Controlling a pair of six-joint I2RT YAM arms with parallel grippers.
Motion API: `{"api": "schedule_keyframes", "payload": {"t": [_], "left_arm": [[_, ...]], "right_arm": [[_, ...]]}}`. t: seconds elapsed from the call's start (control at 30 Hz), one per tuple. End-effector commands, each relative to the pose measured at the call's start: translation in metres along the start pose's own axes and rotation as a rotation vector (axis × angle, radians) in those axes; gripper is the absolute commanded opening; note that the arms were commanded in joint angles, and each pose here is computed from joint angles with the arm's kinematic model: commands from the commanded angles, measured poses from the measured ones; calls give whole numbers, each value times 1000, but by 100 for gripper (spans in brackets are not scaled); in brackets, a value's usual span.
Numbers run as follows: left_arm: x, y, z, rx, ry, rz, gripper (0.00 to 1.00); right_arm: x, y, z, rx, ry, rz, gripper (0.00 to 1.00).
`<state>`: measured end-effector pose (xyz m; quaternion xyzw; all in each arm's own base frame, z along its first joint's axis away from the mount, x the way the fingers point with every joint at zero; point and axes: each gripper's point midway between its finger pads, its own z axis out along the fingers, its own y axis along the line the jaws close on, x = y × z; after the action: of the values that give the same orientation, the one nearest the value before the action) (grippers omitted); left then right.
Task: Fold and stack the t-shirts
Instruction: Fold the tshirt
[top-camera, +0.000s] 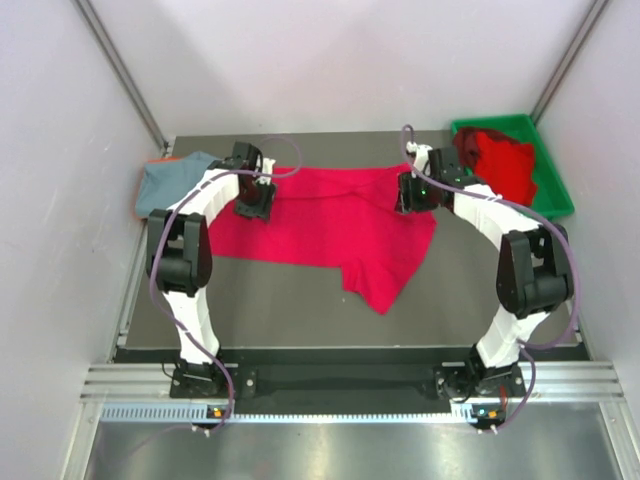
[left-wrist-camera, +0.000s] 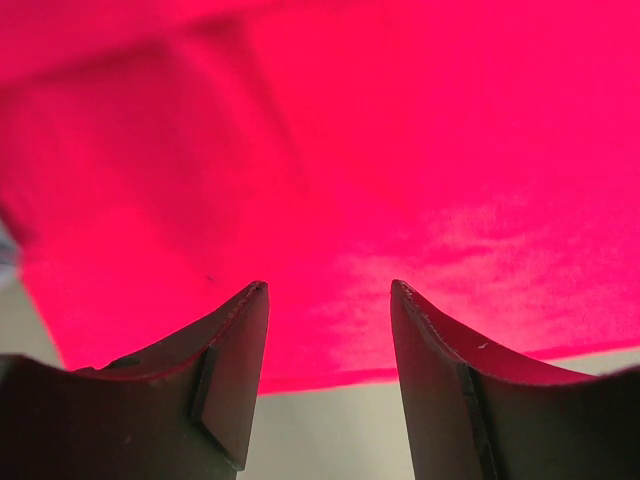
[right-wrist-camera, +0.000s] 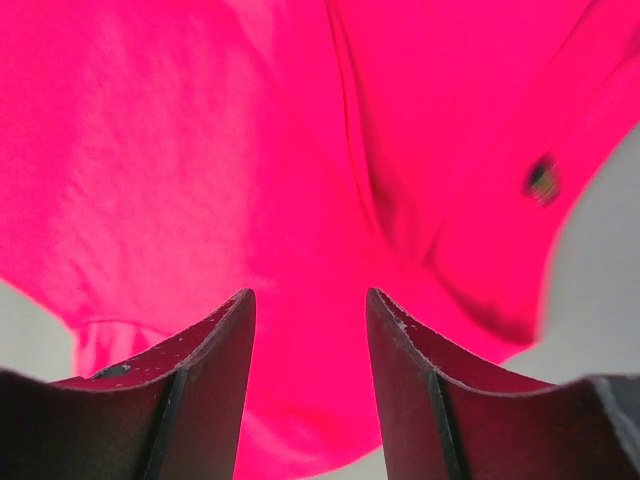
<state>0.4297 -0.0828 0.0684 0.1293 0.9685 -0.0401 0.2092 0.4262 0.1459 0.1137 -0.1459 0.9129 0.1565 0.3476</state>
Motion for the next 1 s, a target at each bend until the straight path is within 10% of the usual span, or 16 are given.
{"api": "schedule_keyframes", "payload": {"t": [0.0, 0.97], "left_arm": [[3, -8, -7, 47, 47, -49, 57], [22, -20, 38, 2, 188, 3, 57]], "right_arm": [[29, 10, 10, -85, 83, 250, 49], [38, -120, 35, 137, 92, 535, 48]]}}
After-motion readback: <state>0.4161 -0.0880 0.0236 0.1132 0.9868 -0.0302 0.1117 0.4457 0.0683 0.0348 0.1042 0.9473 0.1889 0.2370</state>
